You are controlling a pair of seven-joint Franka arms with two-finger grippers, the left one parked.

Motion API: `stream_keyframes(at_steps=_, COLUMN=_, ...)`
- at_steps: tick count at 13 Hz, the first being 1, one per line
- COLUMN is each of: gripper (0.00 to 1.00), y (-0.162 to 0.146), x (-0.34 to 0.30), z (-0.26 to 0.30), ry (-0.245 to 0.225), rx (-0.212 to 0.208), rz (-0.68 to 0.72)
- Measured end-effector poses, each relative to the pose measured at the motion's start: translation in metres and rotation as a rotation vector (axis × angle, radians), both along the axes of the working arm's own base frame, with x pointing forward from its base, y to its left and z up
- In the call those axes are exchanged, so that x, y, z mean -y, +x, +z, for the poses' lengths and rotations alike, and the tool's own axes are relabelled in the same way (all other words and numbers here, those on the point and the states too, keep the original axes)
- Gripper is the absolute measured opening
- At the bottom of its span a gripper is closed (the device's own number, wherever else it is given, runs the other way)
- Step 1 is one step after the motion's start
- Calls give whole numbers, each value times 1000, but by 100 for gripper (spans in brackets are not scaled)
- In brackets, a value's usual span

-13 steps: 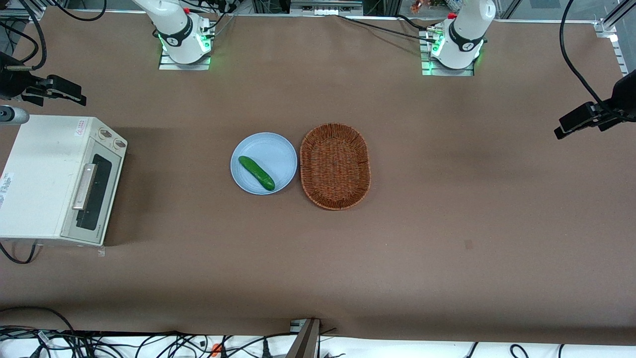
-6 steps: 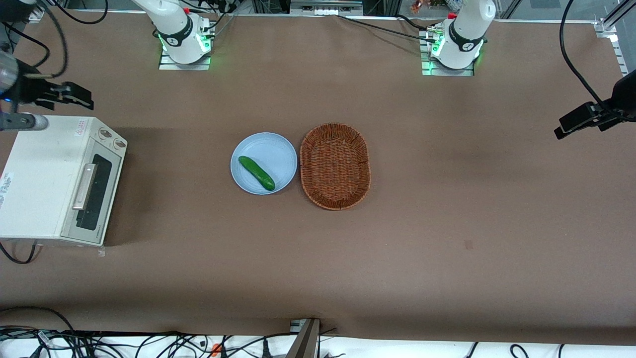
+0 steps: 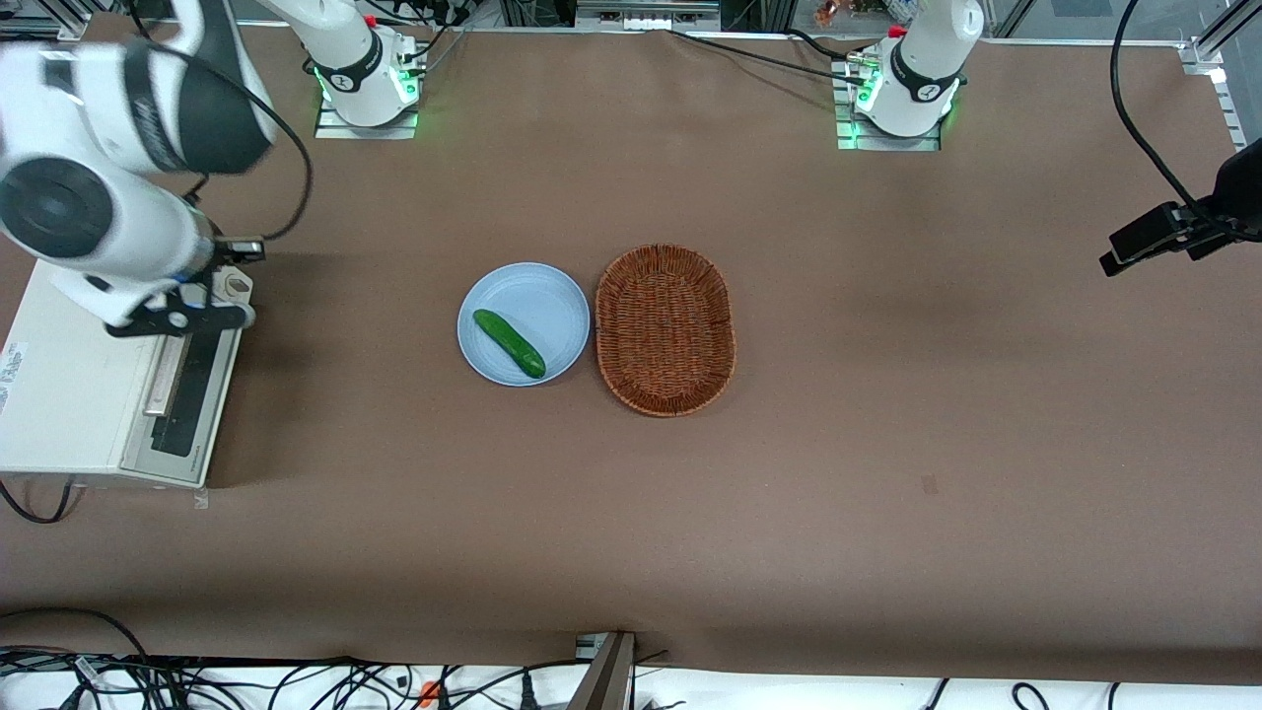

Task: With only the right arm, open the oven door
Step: 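Lower the right gripper onto the silver door handle and grasp it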

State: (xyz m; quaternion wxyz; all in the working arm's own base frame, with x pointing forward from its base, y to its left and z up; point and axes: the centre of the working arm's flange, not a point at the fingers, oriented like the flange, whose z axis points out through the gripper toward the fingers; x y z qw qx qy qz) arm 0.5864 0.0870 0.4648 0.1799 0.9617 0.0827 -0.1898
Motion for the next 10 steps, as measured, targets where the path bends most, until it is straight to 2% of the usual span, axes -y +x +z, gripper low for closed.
stream_keyframes(at_steps=5, gripper=1, y=28, x=13, z=-74, ry=-172, rx=-47, rz=87)
stream_keyframes(at_steps=8, gripper=1, y=41, x=37, z=-99, ry=-244, rx=-54, rz=128)
stream_keyframes(at_steps=10, gripper=1, y=50, x=60, z=-113, ry=-258, rx=-58, rz=148)
